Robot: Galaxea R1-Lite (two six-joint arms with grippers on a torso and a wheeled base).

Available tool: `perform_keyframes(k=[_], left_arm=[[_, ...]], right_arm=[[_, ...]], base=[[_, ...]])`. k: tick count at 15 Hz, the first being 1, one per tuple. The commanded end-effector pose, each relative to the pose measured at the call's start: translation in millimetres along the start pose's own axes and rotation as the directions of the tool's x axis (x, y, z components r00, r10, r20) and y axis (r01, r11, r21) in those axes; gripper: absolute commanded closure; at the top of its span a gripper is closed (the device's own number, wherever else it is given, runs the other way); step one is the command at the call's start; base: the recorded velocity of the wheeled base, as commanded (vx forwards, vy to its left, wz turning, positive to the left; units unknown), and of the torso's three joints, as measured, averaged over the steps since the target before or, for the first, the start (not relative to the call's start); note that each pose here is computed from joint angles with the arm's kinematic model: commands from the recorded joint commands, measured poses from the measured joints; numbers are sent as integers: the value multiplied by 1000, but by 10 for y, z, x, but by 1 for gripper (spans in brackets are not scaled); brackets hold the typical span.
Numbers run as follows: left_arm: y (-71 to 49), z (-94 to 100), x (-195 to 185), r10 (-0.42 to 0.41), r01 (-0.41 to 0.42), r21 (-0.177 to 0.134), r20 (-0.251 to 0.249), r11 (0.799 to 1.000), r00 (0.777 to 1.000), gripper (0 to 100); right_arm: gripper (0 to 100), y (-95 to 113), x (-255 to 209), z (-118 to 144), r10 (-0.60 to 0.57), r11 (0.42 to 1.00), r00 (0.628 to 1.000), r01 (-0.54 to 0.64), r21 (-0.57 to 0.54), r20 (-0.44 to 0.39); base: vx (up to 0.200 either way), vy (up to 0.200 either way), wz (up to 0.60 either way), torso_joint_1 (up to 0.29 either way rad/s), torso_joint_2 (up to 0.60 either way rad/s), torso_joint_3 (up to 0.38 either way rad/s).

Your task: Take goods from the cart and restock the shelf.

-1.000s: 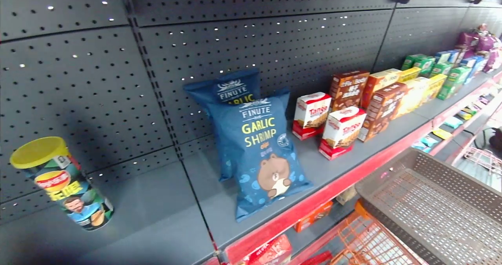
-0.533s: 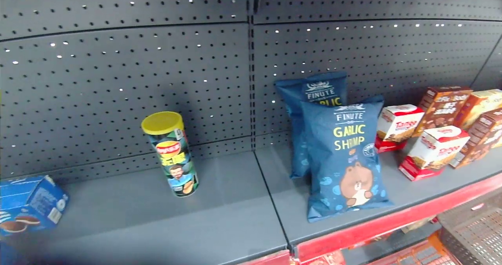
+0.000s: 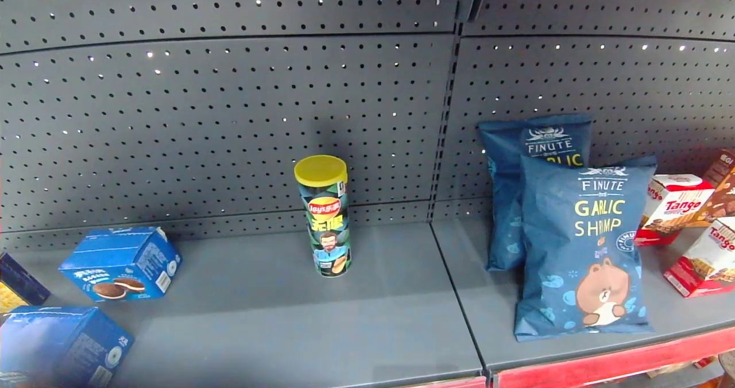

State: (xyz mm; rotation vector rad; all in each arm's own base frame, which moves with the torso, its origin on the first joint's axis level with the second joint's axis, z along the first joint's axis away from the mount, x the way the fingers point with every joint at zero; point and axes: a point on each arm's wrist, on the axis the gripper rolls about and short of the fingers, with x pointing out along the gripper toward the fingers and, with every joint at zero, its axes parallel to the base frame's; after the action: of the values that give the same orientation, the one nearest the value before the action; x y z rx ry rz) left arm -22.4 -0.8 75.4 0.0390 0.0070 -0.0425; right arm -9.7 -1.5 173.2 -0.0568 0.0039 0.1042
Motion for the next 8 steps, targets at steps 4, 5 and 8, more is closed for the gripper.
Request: perform_keyframes(k=[4, 5, 8], left_arm=[[0, 1, 1, 1, -1, 1, -1, 1000, 1000, 0], [0, 1, 1, 1, -1, 1, -1, 1000, 1000, 0], [-2, 2, 0, -7, 7, 16, 2, 1000, 1000, 0]], right_arm=[[100, -26, -156, -29, 111, 994, 992, -112, -1, 64], [100, -28, -153, -10, 119, 993, 991, -119, -1, 63], [100, -31, -179, -50, 109, 994, 994, -109, -4, 33]], base=[[0, 0, 0, 0, 0, 0], [0, 0, 0, 0, 0, 0], [0, 0, 0, 0, 0, 0]])
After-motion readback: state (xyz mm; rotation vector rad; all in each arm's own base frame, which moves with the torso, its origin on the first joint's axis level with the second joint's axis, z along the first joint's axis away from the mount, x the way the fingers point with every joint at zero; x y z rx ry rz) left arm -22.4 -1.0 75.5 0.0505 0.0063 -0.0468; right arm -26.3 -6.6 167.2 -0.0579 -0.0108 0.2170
